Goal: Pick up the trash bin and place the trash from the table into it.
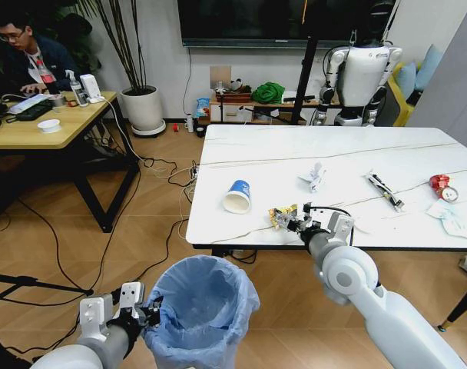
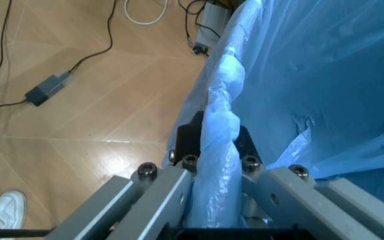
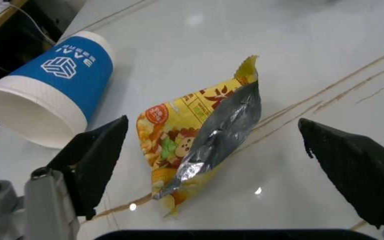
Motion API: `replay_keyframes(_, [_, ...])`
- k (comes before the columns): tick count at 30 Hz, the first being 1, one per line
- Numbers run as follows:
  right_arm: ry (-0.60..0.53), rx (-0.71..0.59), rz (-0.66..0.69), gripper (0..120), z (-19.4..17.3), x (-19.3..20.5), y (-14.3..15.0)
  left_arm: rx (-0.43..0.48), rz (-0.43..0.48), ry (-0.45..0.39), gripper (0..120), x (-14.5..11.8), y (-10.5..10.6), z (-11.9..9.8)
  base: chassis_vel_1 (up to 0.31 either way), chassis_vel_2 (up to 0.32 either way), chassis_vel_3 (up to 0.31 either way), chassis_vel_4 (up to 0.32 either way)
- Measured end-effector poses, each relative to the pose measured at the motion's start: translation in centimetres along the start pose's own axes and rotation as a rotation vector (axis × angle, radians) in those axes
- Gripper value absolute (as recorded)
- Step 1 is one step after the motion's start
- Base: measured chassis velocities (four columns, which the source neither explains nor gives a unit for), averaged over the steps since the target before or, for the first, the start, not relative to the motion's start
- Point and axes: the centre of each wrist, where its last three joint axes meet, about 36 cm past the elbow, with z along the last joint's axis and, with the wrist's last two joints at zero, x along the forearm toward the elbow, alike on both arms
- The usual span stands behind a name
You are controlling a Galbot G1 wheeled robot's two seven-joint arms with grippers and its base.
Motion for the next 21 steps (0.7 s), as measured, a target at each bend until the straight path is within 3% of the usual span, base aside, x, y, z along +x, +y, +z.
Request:
replay_keyframes(2, [0.001,0.000,0.002,90,0.02,-0.13,-0.03,0.000,0.000,-0.002,0,0.00,0.00,-0.04,0.000,0.000,0.000,0.000])
replay_keyframes(13, [-0.002,-0.003,0.015,51,-0.01,-0.65,-0.35,-0.002,0.007,-0.011,0,-0.03,-0.06,-0.27,0.000,0.000,0.000,0.000])
replay_keyframes(17, [-0.006,-0.002,0.011,32,0.02,-0.72,-0.19,-0.002,0.007,-0.016,0,-0.02,-0.03,-0.39,0.000,0.000,0.000,0.000])
replay_keyframes(19, [-0.006,-0.002,0.011,30,0.01,-0.74,-0.18,-0.002,0.007,-0.017,0,-0.02,-0.03,-0.40,0.000,0.000,0.000,0.000])
replay_keyframes(21, [-0.009,-0.001,0.010,16,-0.04,-0.80,-0.14,0.000,0.008,-0.020,0,-0.03,-0.04,-0.45,0.000,0.000,0.000,0.000])
